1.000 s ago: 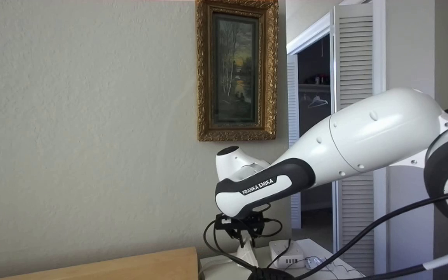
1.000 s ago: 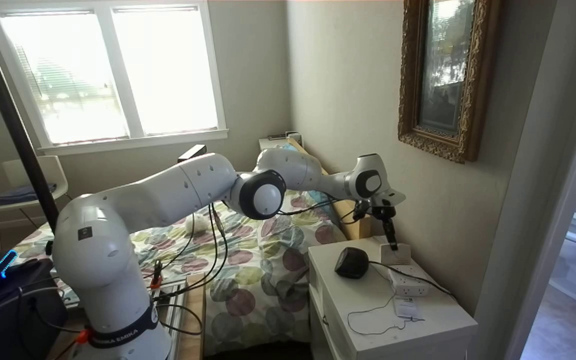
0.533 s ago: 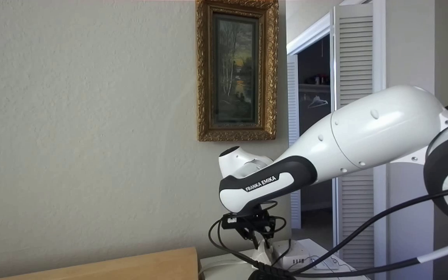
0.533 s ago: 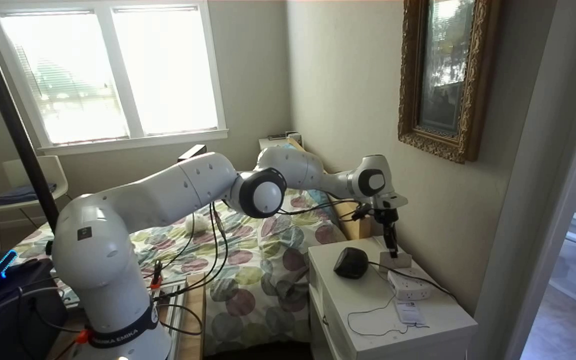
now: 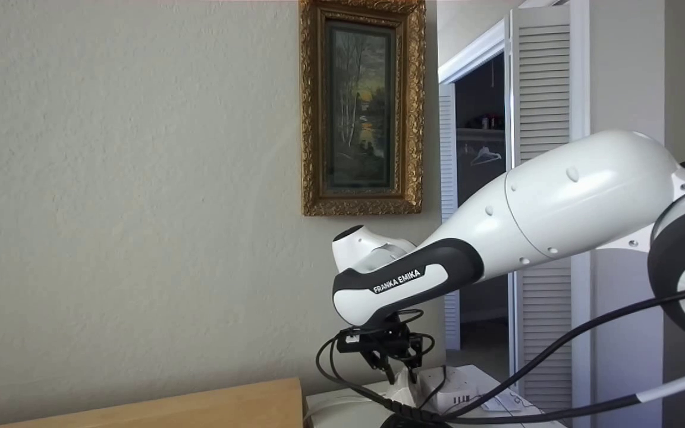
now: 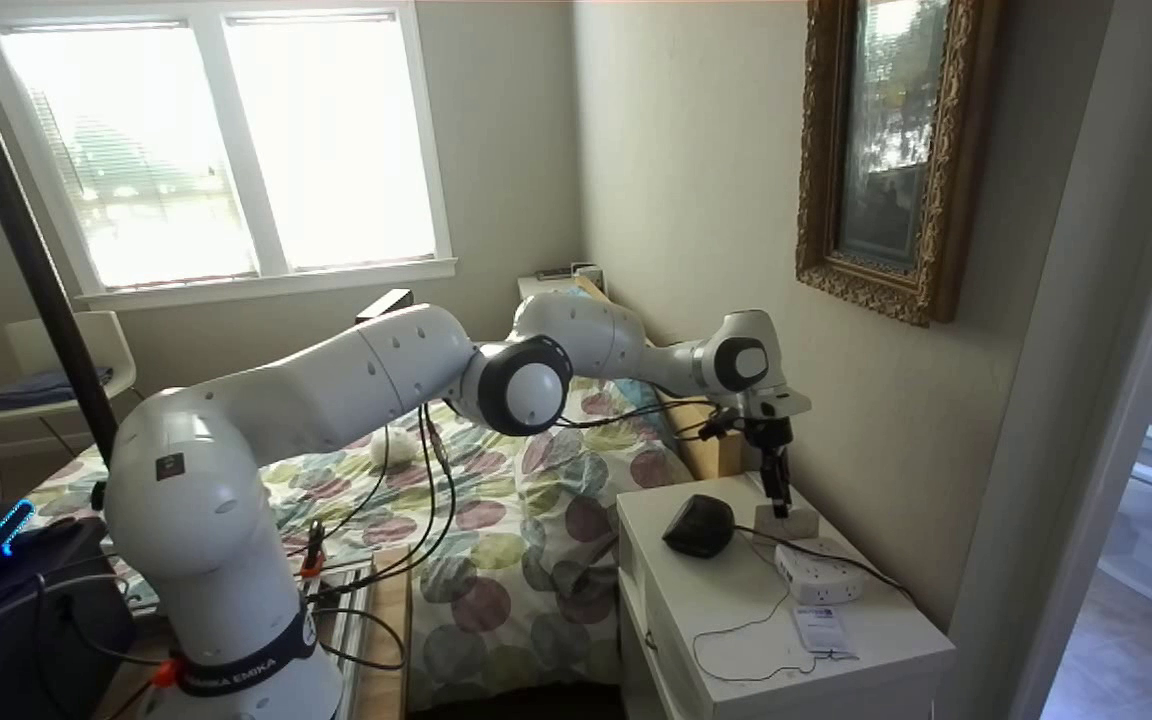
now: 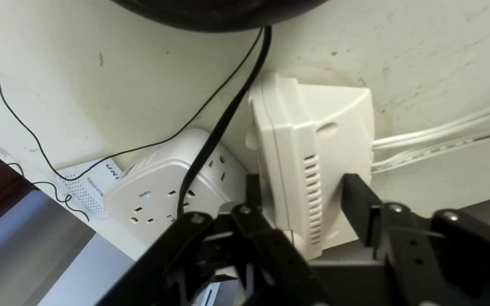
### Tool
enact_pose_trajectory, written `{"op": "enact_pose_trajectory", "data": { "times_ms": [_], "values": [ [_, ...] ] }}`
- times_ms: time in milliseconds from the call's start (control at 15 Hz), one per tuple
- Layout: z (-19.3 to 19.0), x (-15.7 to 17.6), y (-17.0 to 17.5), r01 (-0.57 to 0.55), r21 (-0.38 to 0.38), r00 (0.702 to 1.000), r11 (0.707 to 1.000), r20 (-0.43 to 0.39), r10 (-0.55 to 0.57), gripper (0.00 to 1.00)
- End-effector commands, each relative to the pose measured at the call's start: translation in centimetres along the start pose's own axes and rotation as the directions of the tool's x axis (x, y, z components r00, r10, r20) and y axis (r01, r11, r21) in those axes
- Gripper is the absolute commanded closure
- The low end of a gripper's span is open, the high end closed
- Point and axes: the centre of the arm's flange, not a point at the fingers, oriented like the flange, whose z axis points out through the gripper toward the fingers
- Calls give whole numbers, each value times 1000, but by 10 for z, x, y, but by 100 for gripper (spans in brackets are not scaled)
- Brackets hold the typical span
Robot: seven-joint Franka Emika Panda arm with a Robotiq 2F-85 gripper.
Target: Move the alarm clock on the left to the right.
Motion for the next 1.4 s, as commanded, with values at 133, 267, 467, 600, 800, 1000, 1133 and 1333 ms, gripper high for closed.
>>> {"op": "enact_pose_trajectory", "data": {
  "times_ms": [133,267,467,600,800,1000,1133,1333],
  "values": [
    [-2,-8,-13,2,60,1000,998,25,-4,2],
    [-6,-10,-15,5,74,1000,997,27,-7,0],
    [-15,-12,-17,9,78,1000,997,21,-11,0],
    [-24,-12,-15,6,66,1000,998,13,-7,0],
    [-46,-5,-5,-17,53,1000,998,22,16,0],
    [-74,1,4,-50,35,998,998,48,48,0],
    [-90,3,12,-71,25,995,997,72,69,0],
    [-111,7,26,-103,-4,987,995,123,103,0]
  ]
}}
